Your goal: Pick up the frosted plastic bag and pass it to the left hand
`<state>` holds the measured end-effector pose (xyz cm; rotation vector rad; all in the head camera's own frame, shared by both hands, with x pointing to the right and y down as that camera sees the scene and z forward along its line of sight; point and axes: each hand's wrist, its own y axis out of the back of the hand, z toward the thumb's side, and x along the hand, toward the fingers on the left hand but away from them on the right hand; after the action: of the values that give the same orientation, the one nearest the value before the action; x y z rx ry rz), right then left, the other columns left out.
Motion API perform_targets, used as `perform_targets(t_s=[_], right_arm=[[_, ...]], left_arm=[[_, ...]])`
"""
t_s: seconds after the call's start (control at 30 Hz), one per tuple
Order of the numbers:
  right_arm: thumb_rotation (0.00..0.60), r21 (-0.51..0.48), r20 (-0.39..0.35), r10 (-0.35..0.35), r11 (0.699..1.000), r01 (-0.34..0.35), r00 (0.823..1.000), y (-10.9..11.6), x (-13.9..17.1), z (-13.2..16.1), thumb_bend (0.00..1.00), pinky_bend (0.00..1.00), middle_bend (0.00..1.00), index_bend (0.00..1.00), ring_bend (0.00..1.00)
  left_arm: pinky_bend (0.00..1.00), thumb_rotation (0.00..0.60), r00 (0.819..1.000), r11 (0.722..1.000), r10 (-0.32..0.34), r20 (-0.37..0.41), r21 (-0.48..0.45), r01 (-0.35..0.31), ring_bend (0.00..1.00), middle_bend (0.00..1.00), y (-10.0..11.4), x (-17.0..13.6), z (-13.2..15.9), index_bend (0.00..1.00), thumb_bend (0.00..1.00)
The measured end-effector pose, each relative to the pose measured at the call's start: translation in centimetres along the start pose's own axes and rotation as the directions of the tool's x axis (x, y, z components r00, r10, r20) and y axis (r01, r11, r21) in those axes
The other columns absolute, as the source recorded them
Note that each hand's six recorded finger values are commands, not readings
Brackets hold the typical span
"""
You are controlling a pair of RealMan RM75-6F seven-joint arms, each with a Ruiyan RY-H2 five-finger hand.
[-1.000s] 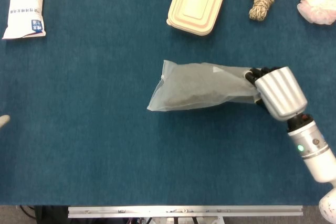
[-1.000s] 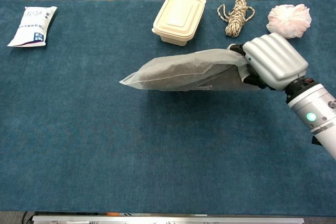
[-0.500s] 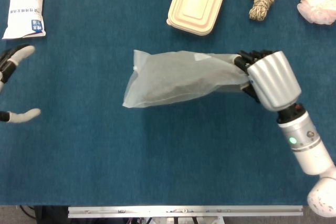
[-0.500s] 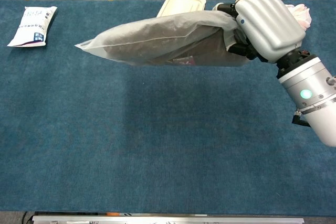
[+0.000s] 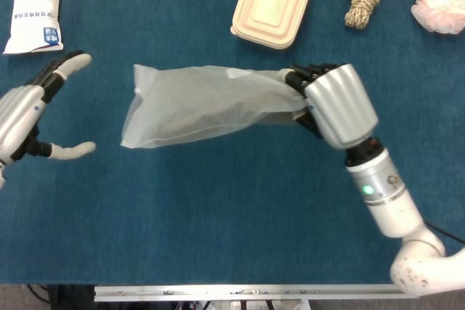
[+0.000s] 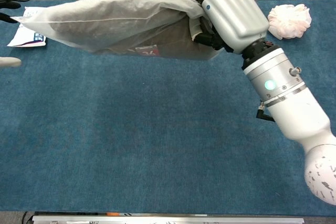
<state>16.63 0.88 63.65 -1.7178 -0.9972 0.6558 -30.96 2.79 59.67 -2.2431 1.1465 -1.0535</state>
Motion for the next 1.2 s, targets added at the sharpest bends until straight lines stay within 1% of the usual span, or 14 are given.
perform_targets(t_s=[0.23, 0.5, 0.73, 0.9, 1.0, 1.07, 1.13, 1.2], right_arm=[[0.600, -0.040, -0.023, -0.006, 0.999, 0.005, 1.000, -0.7, -1.3, 2.2, 1.00, 1.00, 0.88, 0.90, 0.86], [0.600, -0.074, -0.019, 0.003, 0.997, -0.004, 1.000, -2.3, -2.6, 3.7, 1.00, 1.00, 0.88, 0.90, 0.86], [0.600, -0.101, -0.025, -0.008, 0.995, 0.005, 1.000, -3.0, -3.3, 5.0, 1.00, 1.00, 0.88, 0.90, 0.86], [0.600, -0.119, -0.031, -0.017, 0.993, 0.013, 0.999, -3.3, -3.8, 6.0, 1.00, 1.00, 0.88, 0.90, 0.86], [0.600, -0.129, -0.028, -0.019, 0.992, 0.015, 0.999, -3.7, -4.0, 6.4, 1.00, 1.00, 0.88, 0.90, 0.86], [0.600, -0.129, -0.024, -0.020, 0.991, 0.017, 1.000, -3.9, -4.0, 6.5, 1.00, 1.00, 0.88, 0.90, 0.86], [0.600, -0.131, -0.021, -0.020, 0.991, 0.017, 1.000, -4.1, -4.0, 6.5, 1.00, 1.00, 0.87, 0.90, 0.86], [0.600, -0.135, -0.019, -0.014, 0.991, 0.011, 1.000, -4.3, -4.0, 6.6, 1.00, 1.00, 0.86, 0.90, 0.85]], left_arm=[[0.14, 0.600, 0.999, 0.998, -0.032, 0.021, -0.060, 0.033, 0.01, 0.00, -0.5, 1.1, 1.2, 0.00, 0.16], [0.17, 0.600, 0.996, 0.991, -0.062, 0.056, -0.118, 0.069, 0.01, 0.00, -1.1, 1.9, 2.7, 0.00, 0.16], [0.20, 0.600, 0.994, 0.988, -0.099, 0.052, -0.113, 0.104, 0.01, 0.00, -1.9, 2.3, 2.8, 0.00, 0.16], [0.25, 0.600, 0.993, 0.979, -0.104, 0.055, -0.173, 0.112, 0.03, 0.02, -2.2, 2.8, 3.1, 0.01, 0.16], [0.35, 0.600, 0.995, 0.975, -0.086, 0.056, -0.199, 0.096, 0.13, 0.11, -2.0, 3.2, 3.2, 0.11, 0.16], [0.46, 0.600, 0.996, 0.974, -0.073, 0.053, -0.212, 0.082, 0.24, 0.21, -1.9, 3.3, 3.2, 0.24, 0.16], [0.53, 0.600, 0.997, 0.973, -0.059, 0.044, -0.222, 0.068, 0.30, 0.29, -1.8, 3.5, 3.1, 0.34, 0.17], [0.61, 0.600, 0.998, 0.973, -0.051, 0.034, -0.225, 0.057, 0.40, 0.39, -1.8, 3.7, 3.0, 0.44, 0.17]])
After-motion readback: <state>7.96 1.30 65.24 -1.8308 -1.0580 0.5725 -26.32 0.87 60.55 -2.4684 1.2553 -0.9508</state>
